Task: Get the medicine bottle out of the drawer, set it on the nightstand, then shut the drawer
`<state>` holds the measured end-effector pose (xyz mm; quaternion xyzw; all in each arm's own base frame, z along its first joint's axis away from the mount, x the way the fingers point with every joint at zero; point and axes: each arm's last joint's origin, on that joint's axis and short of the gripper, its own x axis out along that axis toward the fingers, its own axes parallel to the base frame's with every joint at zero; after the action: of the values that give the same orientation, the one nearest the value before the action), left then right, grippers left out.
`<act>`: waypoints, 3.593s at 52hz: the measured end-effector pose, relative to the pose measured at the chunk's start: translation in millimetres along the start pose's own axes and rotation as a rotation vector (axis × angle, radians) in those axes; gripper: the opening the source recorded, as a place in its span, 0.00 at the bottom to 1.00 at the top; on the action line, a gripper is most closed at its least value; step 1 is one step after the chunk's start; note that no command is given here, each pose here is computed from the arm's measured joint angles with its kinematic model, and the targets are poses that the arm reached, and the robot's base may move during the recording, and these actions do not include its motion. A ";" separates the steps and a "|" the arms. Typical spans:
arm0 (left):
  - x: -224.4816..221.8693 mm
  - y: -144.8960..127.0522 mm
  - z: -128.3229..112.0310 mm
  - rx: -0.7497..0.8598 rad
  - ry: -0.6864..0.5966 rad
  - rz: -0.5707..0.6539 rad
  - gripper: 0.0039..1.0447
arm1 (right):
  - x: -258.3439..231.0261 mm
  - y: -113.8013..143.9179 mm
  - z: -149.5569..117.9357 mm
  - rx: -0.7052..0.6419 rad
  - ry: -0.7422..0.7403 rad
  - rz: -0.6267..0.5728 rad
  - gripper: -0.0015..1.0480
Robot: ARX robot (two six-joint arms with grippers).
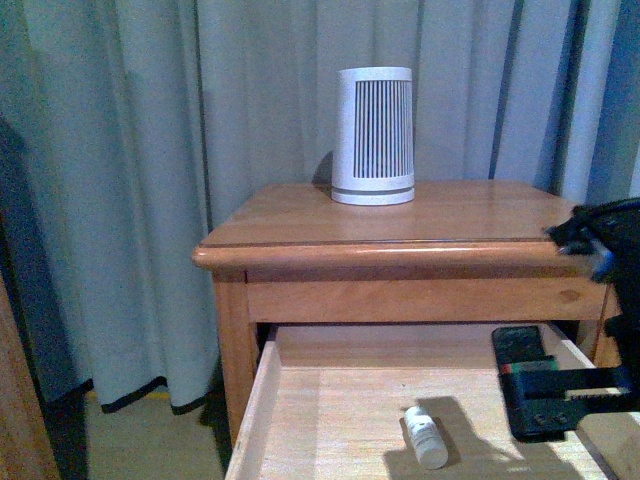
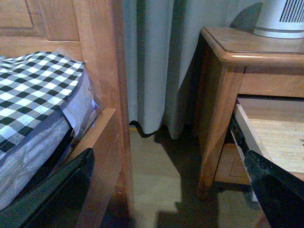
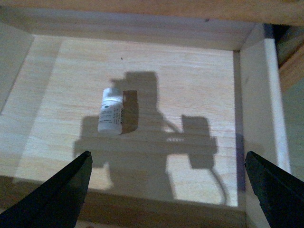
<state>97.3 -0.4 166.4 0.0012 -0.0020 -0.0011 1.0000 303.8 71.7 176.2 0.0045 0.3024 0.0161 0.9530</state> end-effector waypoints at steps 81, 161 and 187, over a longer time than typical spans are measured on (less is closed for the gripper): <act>0.0 0.0 0.0 0.000 0.000 0.000 0.94 | 150.0 62.2 -21.9 0.023 0.109 -0.052 0.29; 0.0 0.0 0.0 0.000 0.000 0.000 0.94 | 99.1 -49.5 193.6 0.117 -0.258 -0.256 0.61; 0.0 0.0 0.0 0.000 0.000 0.000 0.94 | -31.5 -77.4 195.3 0.175 -0.498 -0.220 0.93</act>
<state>97.3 -0.4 166.5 0.0012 -0.0022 -0.0011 1.0000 392.8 -6.5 352.6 0.0574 0.0580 -0.1153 0.9900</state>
